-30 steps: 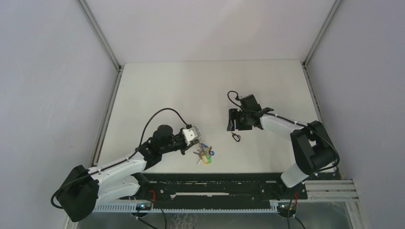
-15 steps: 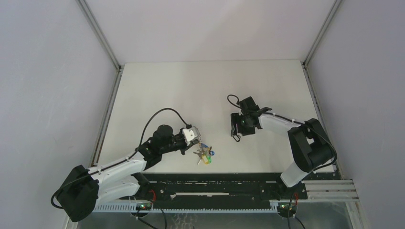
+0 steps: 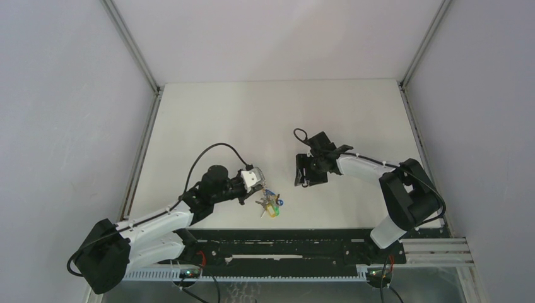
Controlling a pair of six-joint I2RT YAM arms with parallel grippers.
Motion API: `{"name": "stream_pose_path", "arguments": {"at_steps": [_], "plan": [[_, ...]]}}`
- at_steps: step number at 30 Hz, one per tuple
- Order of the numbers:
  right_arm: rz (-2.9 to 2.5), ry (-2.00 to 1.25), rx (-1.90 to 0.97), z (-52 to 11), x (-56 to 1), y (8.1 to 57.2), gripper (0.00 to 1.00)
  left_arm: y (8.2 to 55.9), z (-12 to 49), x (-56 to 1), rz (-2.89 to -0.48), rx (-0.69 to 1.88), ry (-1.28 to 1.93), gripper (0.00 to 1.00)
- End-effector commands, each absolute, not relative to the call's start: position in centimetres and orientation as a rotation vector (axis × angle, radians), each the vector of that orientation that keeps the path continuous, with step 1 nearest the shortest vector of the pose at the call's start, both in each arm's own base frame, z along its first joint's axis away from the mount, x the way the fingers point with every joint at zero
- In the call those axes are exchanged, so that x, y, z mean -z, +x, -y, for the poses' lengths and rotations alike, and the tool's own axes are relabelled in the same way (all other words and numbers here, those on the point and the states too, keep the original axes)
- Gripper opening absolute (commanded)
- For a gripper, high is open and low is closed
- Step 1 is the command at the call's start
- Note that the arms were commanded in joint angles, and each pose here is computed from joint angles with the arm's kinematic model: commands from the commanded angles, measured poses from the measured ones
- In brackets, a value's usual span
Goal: Put the keys on the keyring
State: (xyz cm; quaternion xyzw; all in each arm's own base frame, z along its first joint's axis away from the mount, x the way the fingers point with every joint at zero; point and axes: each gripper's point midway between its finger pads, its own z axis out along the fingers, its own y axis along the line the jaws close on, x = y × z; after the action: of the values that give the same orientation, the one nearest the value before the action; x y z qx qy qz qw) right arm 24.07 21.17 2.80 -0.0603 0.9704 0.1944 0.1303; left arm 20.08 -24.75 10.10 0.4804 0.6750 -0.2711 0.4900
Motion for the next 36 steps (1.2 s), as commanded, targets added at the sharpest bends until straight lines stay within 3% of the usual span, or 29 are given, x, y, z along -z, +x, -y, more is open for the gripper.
{"name": "stream_pose_path", "arguments": {"at_steps": [1, 22, 30, 36], "plan": [[-2.742, -0.17, -0.707, -24.0, -4.8, 25.2, 0.61, 21.1, 26.0, -14.5, -1.523, 0.679, 1.116, 0.0], [-2.49, -0.76, -0.467, -21.4, -6.3, 24.5, 0.54, 21.3, 25.9, -14.5, -1.524, 0.666, 1.11, 0.0], [-2.446, -1.042, -0.186, -21.2, -5.0, 23.8, 0.38, 21.3, 25.9, -14.5, -1.523, 0.664, 1.11, 0.0], [-2.409, -1.154, -0.115, -21.0, -4.0, 24.0, 0.34, 21.4, 25.8, -14.5, -1.522, 0.657, 1.105, 0.0]]}}
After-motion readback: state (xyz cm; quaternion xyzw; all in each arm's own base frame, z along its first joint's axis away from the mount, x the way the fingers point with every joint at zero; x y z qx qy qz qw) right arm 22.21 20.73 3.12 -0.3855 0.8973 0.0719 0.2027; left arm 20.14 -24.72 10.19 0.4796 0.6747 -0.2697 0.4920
